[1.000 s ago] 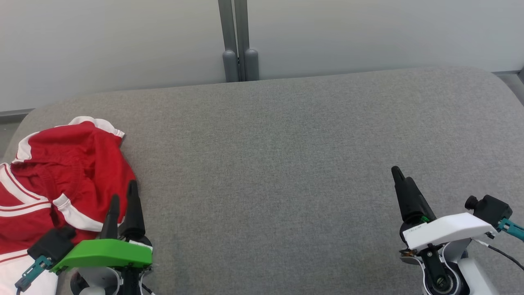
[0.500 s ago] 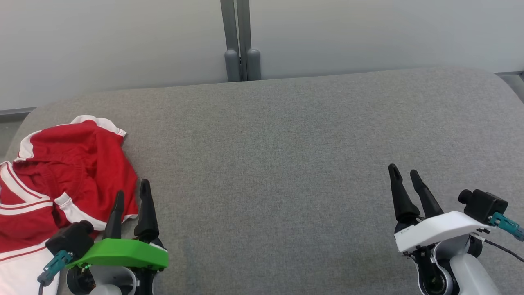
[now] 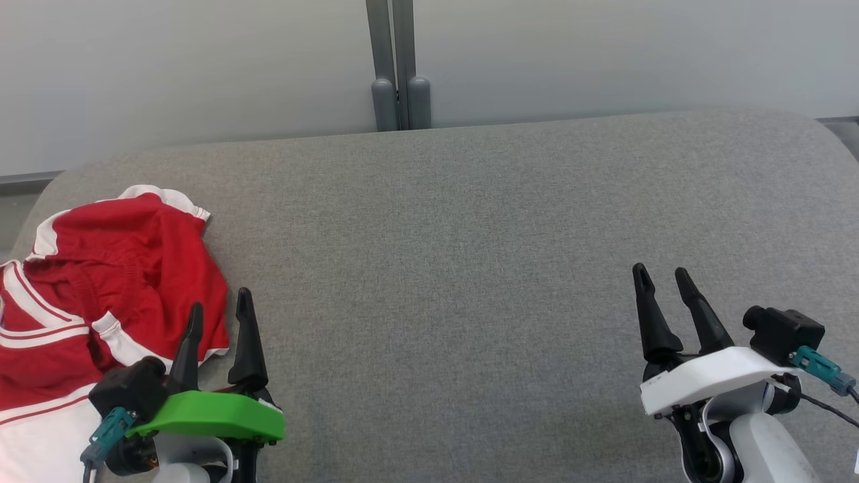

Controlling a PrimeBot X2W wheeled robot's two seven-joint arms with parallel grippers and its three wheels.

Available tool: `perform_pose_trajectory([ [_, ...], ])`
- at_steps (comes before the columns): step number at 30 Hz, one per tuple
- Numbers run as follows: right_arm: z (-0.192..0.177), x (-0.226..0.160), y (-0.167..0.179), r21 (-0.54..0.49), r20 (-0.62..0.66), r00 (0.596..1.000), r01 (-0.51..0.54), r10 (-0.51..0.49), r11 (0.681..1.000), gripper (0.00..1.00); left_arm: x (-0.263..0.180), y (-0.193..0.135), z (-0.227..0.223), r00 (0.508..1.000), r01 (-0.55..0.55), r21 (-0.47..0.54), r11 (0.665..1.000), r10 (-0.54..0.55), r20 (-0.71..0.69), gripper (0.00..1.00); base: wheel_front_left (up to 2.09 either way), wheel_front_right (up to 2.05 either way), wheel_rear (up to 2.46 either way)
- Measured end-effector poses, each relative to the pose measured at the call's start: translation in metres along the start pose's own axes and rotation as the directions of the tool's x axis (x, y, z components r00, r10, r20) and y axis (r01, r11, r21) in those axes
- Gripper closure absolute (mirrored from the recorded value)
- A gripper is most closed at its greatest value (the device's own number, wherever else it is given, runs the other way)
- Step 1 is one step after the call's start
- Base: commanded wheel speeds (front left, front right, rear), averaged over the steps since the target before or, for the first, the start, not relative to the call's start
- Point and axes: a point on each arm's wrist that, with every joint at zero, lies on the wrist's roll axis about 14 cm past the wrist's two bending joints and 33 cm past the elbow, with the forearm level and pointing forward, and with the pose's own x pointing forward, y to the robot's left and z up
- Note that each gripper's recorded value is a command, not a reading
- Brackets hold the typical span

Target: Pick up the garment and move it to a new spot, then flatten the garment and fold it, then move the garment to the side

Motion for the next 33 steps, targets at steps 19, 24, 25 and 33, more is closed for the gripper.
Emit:
perform_pose_trajectory([
  [19, 0.0, 0.004, 0.013, -0.147, 0.013, 0.998, -0.056, 0.059, 0.988, 0.0, -0.001, -0.009, 0.002, 0.999, 0.033, 0.147, 0.989, -0.038, 0.031, 0.0, 0.0, 0.0, 0.0],
  [24, -0.001, 0.005, 0.017, -0.18, 0.013, 0.997, -0.07, 0.074, 0.981, 0.0, -0.001, -0.01, 0.002, 0.998, 0.036, 0.18, 0.983, -0.043, 0.036, 0.0, 0.0, 0.0, 0.0],
  [25, -0.001, 0.006, 0.017, -0.185, 0.013, 0.997, -0.073, 0.076, 0.98, 0.0, -0.001, -0.01, 0.002, 0.998, 0.035, 0.181, 0.983, -0.043, 0.038, 0.0, 0.0, 0.0, 0.0],
  [33, -0.003, 0.007, 0.021, -0.233, 0.014, 0.995, -0.091, 0.097, 0.968, 0.0, -0.001, -0.011, 0.003, 0.997, 0.043, 0.225, 0.973, -0.055, 0.047, 0.0, 0.0, 0.0, 0.0],
])
